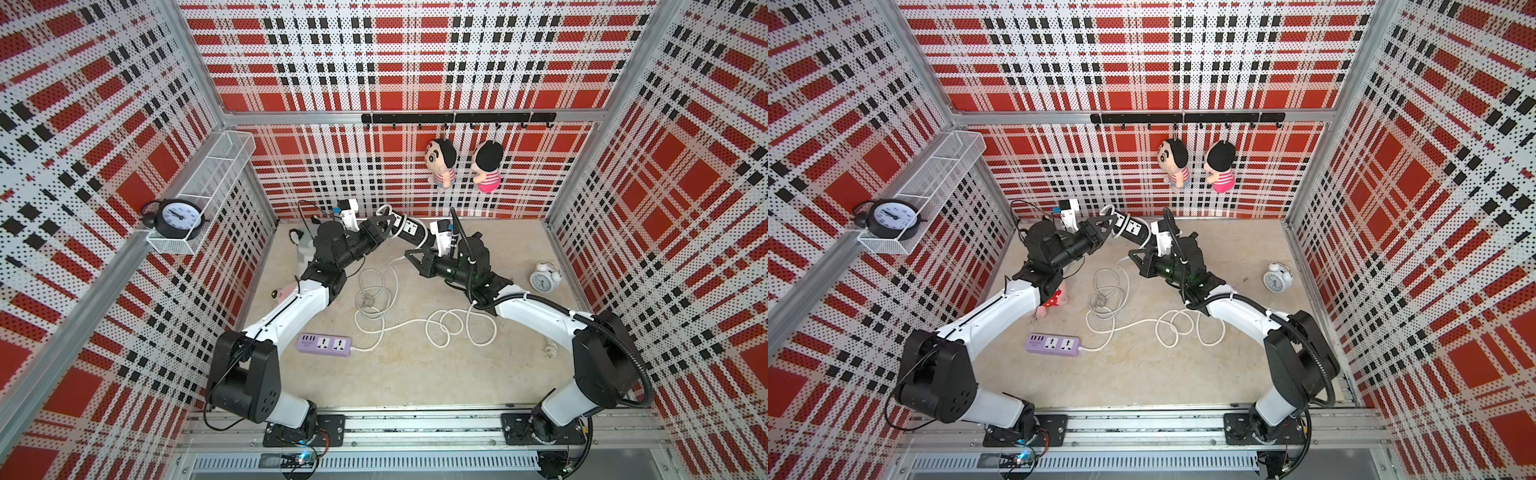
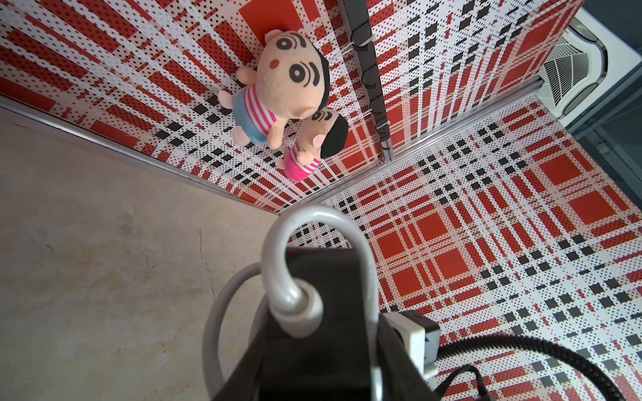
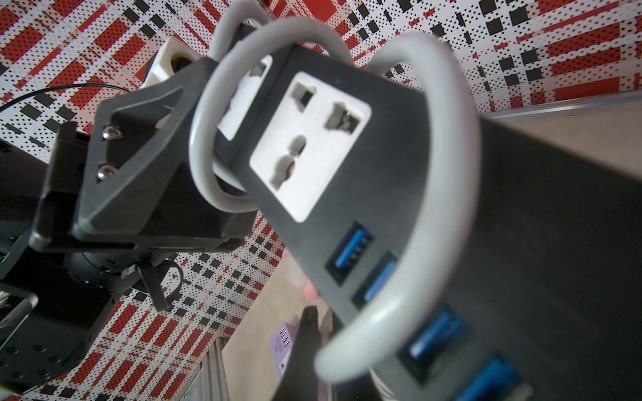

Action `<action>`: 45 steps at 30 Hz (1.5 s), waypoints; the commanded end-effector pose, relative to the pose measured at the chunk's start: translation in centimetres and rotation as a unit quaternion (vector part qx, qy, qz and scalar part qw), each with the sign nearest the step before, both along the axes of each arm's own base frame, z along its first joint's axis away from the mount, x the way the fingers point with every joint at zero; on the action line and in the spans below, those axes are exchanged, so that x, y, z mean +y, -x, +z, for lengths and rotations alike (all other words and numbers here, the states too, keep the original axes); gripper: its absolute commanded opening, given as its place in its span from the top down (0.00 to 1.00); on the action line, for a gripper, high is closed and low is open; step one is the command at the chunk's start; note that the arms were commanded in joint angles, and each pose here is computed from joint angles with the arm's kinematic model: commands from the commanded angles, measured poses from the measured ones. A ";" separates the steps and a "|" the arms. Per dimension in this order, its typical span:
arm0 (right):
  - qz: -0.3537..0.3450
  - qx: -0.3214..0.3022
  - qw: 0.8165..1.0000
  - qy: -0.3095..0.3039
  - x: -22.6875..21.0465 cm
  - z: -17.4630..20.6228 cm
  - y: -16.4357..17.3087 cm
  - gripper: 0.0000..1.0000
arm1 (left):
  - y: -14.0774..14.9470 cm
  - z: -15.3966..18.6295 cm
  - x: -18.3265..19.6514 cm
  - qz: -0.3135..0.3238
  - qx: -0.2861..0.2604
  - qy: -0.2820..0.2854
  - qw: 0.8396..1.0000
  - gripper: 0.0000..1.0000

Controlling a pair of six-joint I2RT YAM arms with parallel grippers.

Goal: Unwrap the cord wrapped around the power strip
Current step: Unwrap the power cord from the power strip.

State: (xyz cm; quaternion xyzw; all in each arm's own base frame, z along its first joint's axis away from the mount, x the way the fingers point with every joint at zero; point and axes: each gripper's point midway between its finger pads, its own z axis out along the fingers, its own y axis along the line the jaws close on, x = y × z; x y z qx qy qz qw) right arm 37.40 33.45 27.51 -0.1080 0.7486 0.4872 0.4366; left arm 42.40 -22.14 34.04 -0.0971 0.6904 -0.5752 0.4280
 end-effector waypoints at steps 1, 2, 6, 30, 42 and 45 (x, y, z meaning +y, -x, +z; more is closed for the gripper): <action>-0.037 -0.023 0.999 0.011 -2.5 1.8 -1.1 1.00 | 1.6 2.9 0.4 -0.029 -0.046 0.021 0.998 1.00; -0.042 -0.021 0.999 0.015 -3.2 1.8 -1.2 1.00 | 1.7 2.6 0.6 -0.033 -0.043 0.020 0.998 1.00; -0.071 0.005 0.997 0.041 -7.0 0.0 -2.1 1.00 | 2.2 2.9 2.8 -0.034 -0.047 0.052 0.997 1.00; -0.238 0.035 0.940 0.243 -26.2 -5.7 -8.8 1.00 | 0.5 2.6 10.9 0.081 -0.038 0.049 0.995 1.00; -0.292 0.030 0.903 0.314 -32.3 -4.7 -10.9 1.00 | 0.5 0.5 14.9 0.158 0.001 -0.062 0.985 1.00; -0.279 0.038 0.906 0.315 -32.2 -5.4 -10.7 1.00 | 0.7 -0.1 15.7 0.159 0.011 -0.072 0.985 1.00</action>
